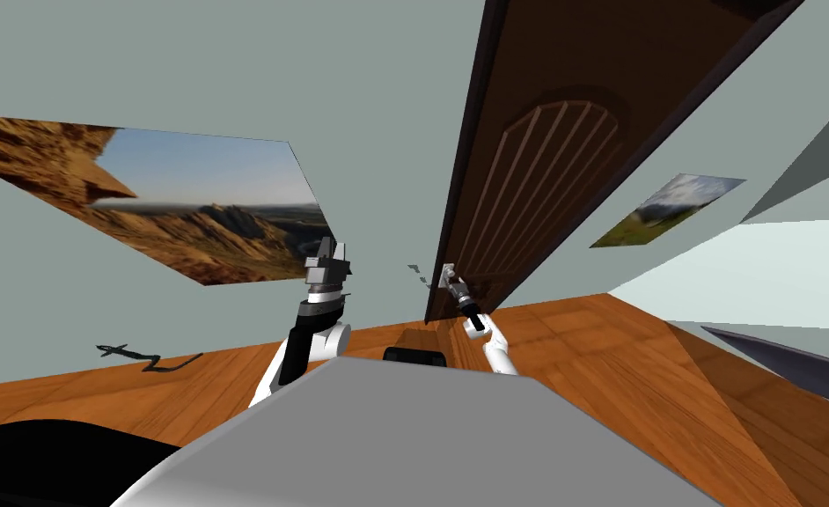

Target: Pull the door open

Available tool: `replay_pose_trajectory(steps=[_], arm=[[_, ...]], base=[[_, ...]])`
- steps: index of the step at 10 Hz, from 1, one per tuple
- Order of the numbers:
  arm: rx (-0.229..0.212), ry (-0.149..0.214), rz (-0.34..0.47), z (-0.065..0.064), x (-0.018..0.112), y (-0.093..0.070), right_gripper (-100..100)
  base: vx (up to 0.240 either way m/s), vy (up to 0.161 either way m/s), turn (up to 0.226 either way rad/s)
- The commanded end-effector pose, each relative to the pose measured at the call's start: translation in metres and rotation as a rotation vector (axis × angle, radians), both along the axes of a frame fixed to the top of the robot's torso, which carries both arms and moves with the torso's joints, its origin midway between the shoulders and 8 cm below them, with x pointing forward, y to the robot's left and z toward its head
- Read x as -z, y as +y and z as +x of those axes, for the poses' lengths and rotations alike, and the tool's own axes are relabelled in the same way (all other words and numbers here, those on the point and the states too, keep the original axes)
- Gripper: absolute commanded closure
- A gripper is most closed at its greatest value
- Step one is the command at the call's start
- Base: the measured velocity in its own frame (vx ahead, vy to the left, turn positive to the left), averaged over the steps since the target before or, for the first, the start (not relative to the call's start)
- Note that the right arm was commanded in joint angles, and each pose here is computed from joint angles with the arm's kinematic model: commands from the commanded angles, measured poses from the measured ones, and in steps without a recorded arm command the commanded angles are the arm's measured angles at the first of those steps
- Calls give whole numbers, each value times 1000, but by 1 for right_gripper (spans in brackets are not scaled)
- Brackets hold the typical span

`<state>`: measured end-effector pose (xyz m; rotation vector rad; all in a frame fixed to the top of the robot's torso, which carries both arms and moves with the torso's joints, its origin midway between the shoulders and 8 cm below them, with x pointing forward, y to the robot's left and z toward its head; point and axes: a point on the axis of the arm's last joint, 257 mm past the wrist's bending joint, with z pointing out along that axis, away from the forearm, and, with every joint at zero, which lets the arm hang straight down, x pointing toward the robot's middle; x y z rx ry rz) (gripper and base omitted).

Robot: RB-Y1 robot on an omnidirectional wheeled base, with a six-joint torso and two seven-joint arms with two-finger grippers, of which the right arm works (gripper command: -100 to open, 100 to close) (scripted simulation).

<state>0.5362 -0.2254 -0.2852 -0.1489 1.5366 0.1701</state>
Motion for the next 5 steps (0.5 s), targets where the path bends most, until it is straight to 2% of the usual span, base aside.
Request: replay_pose_trajectory(steps=[1, 5], arm=[[39, 0, -1, 6, 1, -13, -100], [124, 7, 8, 17, 5, -38, -100]], base=[[35, -29, 174], [35, -47, 194]])
